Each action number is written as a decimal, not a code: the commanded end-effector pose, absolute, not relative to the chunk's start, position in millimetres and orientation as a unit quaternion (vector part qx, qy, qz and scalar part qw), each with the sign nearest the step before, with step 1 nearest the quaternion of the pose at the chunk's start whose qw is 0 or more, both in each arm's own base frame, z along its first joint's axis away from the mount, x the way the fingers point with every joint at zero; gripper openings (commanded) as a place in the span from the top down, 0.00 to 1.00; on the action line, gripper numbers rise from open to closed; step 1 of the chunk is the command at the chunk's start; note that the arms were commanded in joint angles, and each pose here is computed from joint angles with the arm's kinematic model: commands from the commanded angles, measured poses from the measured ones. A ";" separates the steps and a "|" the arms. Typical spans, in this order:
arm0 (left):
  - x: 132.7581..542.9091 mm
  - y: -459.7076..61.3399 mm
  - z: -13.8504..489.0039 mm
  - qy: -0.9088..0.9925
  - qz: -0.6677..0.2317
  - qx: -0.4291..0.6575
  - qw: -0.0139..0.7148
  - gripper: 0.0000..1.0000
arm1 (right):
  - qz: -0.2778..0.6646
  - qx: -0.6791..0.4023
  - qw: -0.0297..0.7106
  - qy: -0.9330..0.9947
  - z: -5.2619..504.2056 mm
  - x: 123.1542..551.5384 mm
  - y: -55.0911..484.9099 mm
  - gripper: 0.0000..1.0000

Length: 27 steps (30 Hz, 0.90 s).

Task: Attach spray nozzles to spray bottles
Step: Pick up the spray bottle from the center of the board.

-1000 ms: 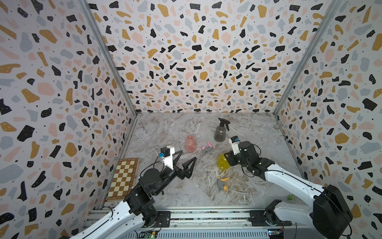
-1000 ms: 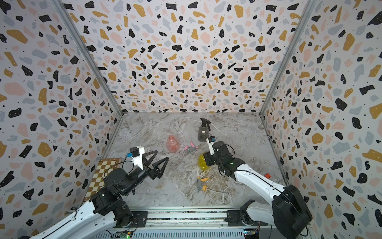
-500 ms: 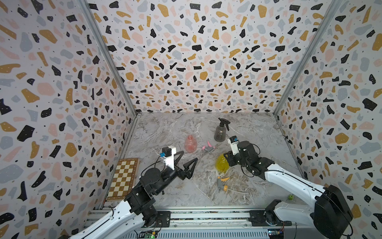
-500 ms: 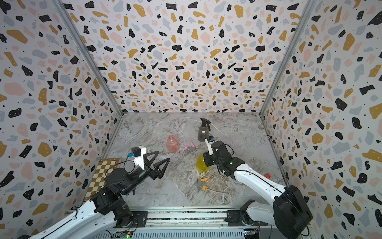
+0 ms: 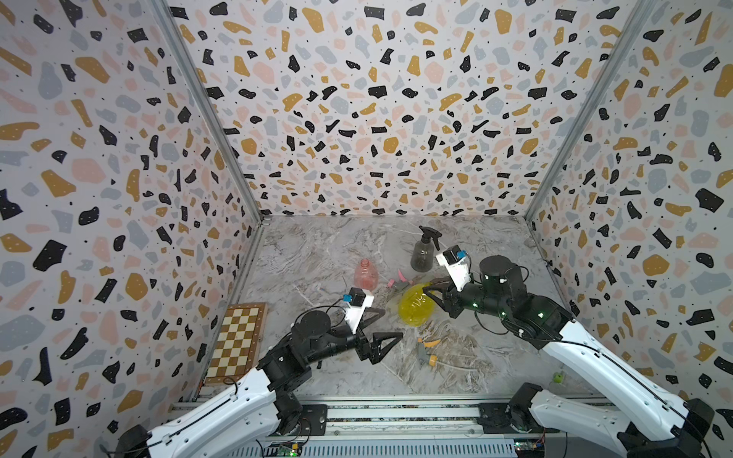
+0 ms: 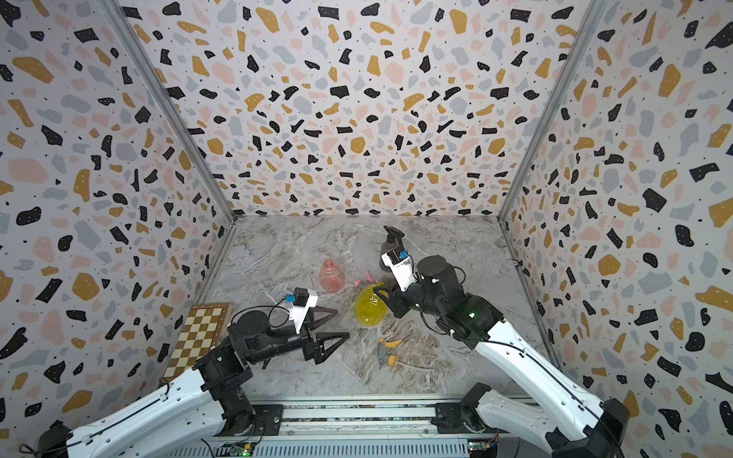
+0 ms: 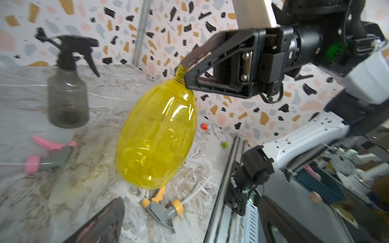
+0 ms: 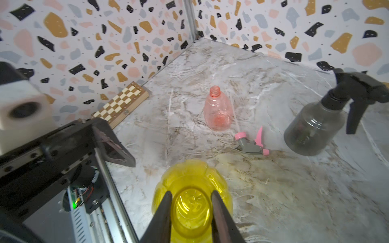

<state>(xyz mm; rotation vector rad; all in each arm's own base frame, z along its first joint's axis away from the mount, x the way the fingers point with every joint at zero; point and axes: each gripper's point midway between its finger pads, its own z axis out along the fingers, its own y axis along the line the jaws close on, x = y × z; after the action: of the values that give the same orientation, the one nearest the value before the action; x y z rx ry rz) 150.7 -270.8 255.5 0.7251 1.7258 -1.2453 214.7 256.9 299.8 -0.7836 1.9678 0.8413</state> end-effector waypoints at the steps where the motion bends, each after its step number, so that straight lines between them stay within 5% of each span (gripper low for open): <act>1: 123.1 -281.8 294.0 0.621 -0.554 0.357 0.424 0.01 | 0.379 -0.362 0.390 0.757 316.3 184.1 262.4 0.87; 18: 129.3 -263.9 304.6 0.619 -0.521 0.339 0.481 0.01 | 0.470 -0.434 0.357 0.681 364.3 135.9 272.3 1.00; 27: 102.9 -275.5 305.3 0.582 -0.562 0.399 0.431 0.01 | 0.520 -0.455 0.345 0.636 387.6 123.4 282.9 1.00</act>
<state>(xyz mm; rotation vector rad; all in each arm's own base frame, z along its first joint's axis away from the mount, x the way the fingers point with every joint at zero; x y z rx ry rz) 114.3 -272.7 283.8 0.9285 1.5575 -1.3526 135.3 279.6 357.4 -1.1386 1.7712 1.2796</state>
